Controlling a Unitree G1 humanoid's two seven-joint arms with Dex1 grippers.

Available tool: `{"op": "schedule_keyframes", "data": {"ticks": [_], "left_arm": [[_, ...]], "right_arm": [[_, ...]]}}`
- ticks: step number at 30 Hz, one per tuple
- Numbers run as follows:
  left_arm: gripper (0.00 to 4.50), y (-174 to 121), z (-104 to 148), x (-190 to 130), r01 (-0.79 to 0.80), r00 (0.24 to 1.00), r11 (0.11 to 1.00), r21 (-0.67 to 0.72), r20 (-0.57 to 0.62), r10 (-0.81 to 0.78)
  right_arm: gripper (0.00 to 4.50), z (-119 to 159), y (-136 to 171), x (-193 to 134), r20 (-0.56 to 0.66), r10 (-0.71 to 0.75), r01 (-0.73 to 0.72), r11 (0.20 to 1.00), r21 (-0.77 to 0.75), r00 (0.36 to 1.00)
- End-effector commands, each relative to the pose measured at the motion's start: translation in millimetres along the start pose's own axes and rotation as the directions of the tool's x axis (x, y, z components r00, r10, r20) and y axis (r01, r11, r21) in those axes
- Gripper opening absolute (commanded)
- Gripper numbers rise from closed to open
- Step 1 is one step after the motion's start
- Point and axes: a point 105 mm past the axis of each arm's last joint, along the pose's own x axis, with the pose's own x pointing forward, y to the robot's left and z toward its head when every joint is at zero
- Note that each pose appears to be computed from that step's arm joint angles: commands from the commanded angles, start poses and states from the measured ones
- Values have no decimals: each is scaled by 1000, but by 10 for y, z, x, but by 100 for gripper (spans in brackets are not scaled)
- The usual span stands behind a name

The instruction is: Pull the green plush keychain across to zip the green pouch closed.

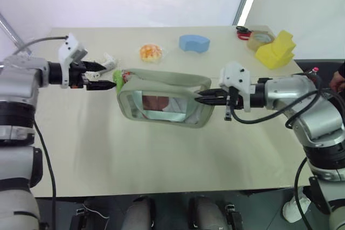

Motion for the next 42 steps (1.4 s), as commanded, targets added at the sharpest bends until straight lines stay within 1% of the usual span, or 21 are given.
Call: {"op": "schedule_keyframes", "data": {"ticks": [1,2,5,12,16,18,19,22,25,28,31,34,37,38,39,41,42], "left_arm": [[450,18,122,59,-4,999,999,34,51,2],[450,13,127,81,0,998,999,35,57,-2],[367,0,182,135,6,995,1000,28,102,-9],[3,0,332,93,18,988,1000,23,153,-22],[3,22,474,-42,24,984,999,27,174,-28],[3,60,615,-140,12,981,999,30,195,-17],[3,50,758,-167,24,975,999,44,219,-33],[3,-17,984,-145,69,964,995,74,252,-86],[3,-203,1005,83,156,962,977,148,202,-184],[3,-313,1002,177,215,952,964,159,187,-243],[3,-451,937,276,284,941,938,199,127,-312],[3,-523,873,348,310,938,916,254,73,-338],[3,-543,886,368,317,935,909,271,74,-348],[3,-537,927,371,307,935,910,279,90,-343],[68,-533,960,366,302,935,910,283,99,-341],[140,-502,1004,331,278,942,909,311,95,-321],[188,-484,1014,319,265,947,909,323,92,-308]], "right_arm": [[5,0,27,-4,-10,6,-7,1000,-27,1000],[5,2,26,0,-9,5,-5,1000,-29,1000],[0,21,23,19,0,2,-2,1000,-22,1000],[0,-12,11,8,-14,-8,7,1000,-25,1000],[0,-23,1,6,-15,-16,16,1000,-25,1000],[0,-31,-17,4,-17,-24,23,999,-27,1000],[0,-32,-32,3,-18,-29,28,999,-28,999],[0,-29,-53,5,-17,-34,33,999,-30,999],[0,-21,-64,17,-14,-36,36,999,-27,999],[0,-10,-68,29,-9,-42,41,999,-23,999],[0,-12,-72,27,-10,-50,50,999,-14,999],[0,-29,-80,25,-15,-57,57,998,-7,998],[0,-35,-89,29,-17,-62,62,998,-6,998],[0,-34,-95,33,-17,-64,64,998,-6,998],[0,-33,-101,36,-17,-65,65,998,-6,998],[0,-33,-113,42,-17,-66,66,998,-6,998],[0,-33,-117,43,-17,-66,66,998,-7,998]]}}
